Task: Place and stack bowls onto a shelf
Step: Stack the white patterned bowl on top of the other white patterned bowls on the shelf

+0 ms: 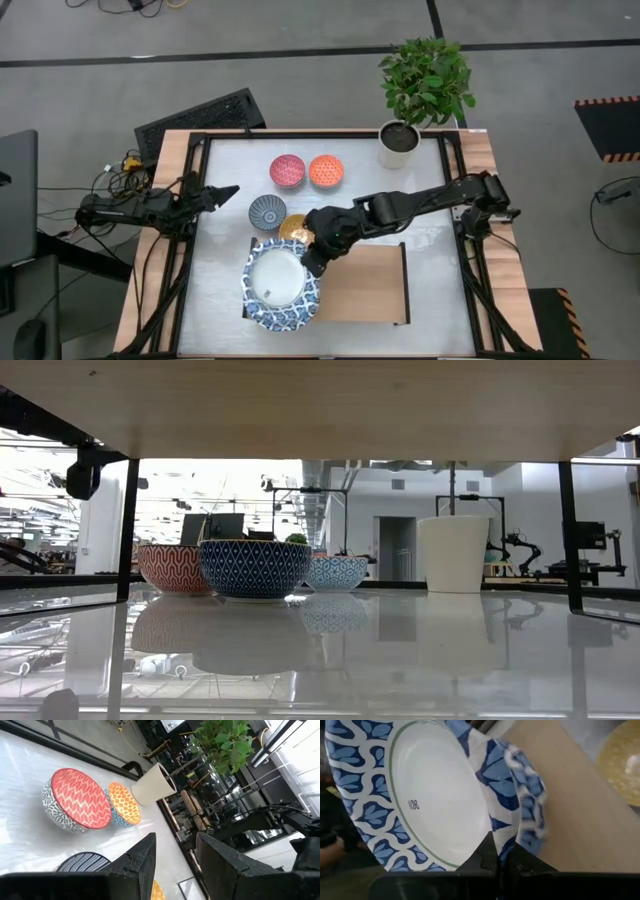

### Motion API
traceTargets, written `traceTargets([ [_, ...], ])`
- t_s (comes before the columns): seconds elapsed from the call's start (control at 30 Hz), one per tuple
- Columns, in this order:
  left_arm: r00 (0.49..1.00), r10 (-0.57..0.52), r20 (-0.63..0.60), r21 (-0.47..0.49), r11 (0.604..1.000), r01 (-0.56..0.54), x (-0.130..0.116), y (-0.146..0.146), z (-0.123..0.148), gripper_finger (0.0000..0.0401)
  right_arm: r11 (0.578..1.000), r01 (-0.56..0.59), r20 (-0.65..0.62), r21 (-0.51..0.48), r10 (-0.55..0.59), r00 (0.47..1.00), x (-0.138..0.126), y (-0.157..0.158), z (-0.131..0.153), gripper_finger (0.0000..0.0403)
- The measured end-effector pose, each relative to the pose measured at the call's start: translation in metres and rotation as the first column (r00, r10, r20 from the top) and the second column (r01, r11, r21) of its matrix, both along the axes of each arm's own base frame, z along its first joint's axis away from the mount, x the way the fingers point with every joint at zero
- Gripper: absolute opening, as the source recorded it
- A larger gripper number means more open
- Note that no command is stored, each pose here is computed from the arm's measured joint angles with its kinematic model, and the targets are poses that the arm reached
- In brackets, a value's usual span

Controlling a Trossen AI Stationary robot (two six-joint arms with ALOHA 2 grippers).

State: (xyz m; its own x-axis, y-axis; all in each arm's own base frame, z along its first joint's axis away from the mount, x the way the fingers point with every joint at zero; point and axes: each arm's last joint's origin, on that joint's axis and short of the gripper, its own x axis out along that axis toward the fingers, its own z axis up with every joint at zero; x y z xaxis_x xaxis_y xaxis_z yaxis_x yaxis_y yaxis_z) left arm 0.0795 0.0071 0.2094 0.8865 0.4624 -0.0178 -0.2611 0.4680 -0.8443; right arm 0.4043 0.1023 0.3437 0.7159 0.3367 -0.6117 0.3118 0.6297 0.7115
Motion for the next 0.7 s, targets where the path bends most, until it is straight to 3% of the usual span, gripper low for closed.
traceTargets([
  [0.3, 1.000, -0.016, -0.014, 0.001, 1.000, 0.016, 0.0002, -0.0004, -0.0013, 0.0128, 1.000, 0.008, -0.042, -0.015, -0.009, 0.999, -0.0014, -0.0048, -0.0035, 0.0041],
  [0.7, 1.000, -0.016, -0.024, 0.009, 1.000, 0.017, 0.0002, -0.0004, -0.0018, 0.0128, 0.997, -0.069, -0.048, 0.021, 0.069, 0.996, -0.0028, -0.0015, -0.0034, 0.0107],
])
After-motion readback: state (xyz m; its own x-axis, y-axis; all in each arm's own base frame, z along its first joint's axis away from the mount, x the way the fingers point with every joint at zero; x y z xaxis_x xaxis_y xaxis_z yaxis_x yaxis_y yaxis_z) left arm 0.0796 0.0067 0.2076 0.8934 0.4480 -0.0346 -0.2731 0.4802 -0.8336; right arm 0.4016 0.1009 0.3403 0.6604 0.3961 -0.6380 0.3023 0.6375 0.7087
